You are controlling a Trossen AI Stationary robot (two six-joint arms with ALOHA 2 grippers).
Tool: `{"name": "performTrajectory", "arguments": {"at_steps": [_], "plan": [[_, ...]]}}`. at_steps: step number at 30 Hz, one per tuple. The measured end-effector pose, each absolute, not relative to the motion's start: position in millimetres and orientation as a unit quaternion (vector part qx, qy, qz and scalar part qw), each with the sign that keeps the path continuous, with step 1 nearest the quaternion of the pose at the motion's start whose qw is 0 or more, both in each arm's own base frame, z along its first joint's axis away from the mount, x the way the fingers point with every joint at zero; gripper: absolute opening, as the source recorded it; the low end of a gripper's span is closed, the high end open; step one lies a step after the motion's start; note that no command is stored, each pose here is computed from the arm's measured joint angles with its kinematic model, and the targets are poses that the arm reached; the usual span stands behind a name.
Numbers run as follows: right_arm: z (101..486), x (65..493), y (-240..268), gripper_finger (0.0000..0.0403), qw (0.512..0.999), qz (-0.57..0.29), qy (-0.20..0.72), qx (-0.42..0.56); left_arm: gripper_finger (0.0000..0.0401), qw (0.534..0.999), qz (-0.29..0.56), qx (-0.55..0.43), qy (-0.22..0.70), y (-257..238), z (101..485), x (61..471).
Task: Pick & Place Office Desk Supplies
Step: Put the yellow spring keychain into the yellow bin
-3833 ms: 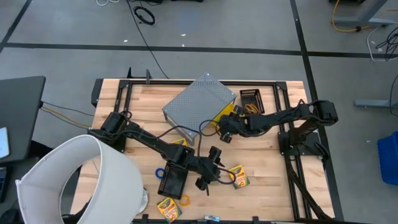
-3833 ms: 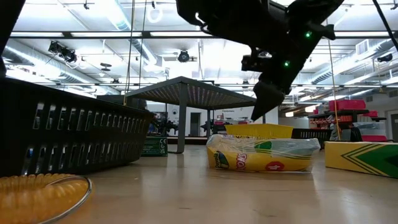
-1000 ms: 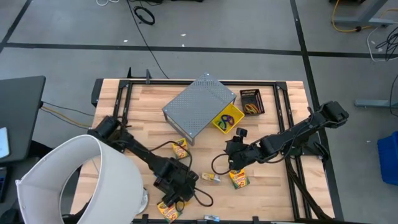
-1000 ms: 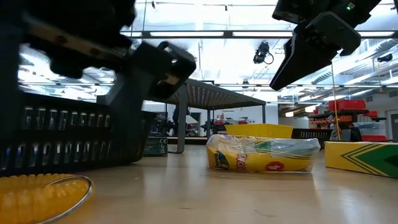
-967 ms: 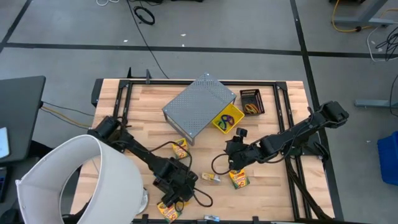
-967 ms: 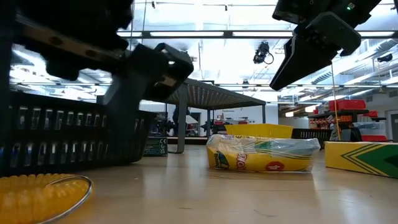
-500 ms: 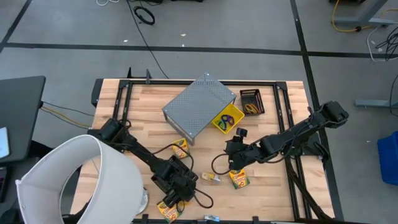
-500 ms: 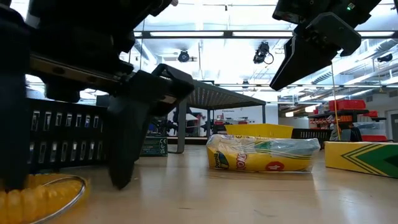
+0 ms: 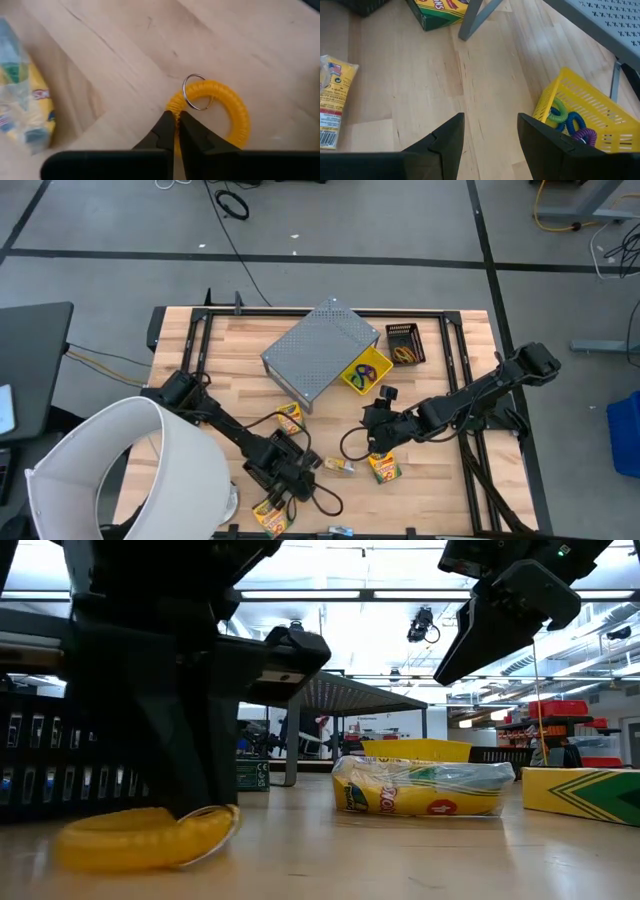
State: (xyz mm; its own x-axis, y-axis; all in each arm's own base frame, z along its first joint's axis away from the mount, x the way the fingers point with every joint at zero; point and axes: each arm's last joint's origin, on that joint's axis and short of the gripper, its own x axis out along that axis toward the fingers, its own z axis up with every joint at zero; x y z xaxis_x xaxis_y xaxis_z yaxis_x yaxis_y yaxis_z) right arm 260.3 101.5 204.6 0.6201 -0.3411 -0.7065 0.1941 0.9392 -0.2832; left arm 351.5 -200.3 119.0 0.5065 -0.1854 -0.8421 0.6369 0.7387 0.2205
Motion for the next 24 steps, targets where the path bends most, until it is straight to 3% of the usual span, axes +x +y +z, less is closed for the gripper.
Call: {"name": "performTrajectory", "arguments": {"at_steps": [11, 24], "plan": [[205, 261, 102, 0.0190, 0.897, -0.145, 0.409, -0.086, 0.0010, 0.861, -0.191, 0.281, 0.378, -193, 141, 359], [206, 262, 103, 0.0190, 0.900, -0.142, 0.404, -0.085, 0.0009, 0.914, -0.339, 0.137, 0.174, -177, 163, 385]]}}
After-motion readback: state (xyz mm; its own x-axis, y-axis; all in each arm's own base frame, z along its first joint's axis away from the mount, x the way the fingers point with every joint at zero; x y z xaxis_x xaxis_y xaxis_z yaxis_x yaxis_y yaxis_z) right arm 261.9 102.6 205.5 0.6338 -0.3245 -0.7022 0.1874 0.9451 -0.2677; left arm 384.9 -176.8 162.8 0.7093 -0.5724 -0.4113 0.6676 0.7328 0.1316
